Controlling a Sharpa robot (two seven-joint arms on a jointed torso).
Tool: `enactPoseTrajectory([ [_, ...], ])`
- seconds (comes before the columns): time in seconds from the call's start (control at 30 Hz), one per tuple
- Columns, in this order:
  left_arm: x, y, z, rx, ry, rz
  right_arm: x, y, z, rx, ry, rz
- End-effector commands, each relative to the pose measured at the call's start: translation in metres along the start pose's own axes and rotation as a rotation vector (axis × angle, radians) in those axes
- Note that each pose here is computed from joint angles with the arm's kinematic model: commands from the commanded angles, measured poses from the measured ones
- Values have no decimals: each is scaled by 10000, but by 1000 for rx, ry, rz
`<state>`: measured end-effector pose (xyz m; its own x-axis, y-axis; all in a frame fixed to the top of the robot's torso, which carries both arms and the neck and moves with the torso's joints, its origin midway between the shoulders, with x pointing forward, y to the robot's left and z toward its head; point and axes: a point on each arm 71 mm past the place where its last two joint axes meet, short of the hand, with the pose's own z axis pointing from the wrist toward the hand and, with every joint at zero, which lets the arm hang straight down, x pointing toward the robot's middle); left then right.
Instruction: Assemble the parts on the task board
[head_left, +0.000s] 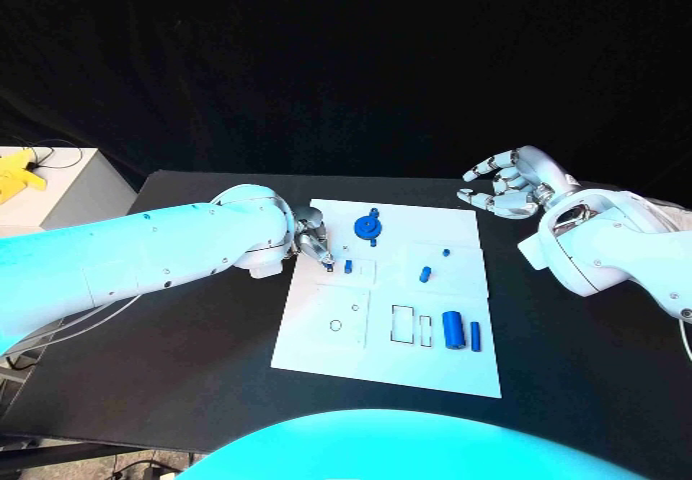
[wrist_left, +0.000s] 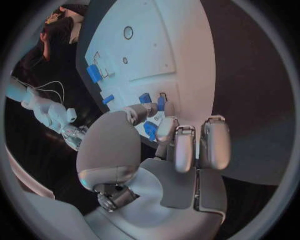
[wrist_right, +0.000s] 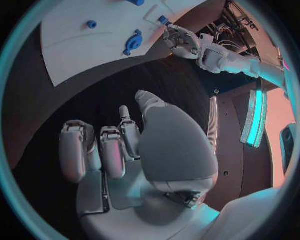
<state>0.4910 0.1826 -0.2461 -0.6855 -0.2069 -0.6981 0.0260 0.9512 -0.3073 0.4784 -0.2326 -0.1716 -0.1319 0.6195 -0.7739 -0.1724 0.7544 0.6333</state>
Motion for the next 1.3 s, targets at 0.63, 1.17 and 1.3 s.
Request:
enactPoseTrajectory([
  [0.63,47,-38,26,2,9,34,15,16,-8,-14,17,-3],
  [1.17,46,-22,32,-2,16,37,14,15,-11,-13,17,-3],
  [1.3,53,-32,33,1,22,41,14,13,-11,-13,17,-3],
])
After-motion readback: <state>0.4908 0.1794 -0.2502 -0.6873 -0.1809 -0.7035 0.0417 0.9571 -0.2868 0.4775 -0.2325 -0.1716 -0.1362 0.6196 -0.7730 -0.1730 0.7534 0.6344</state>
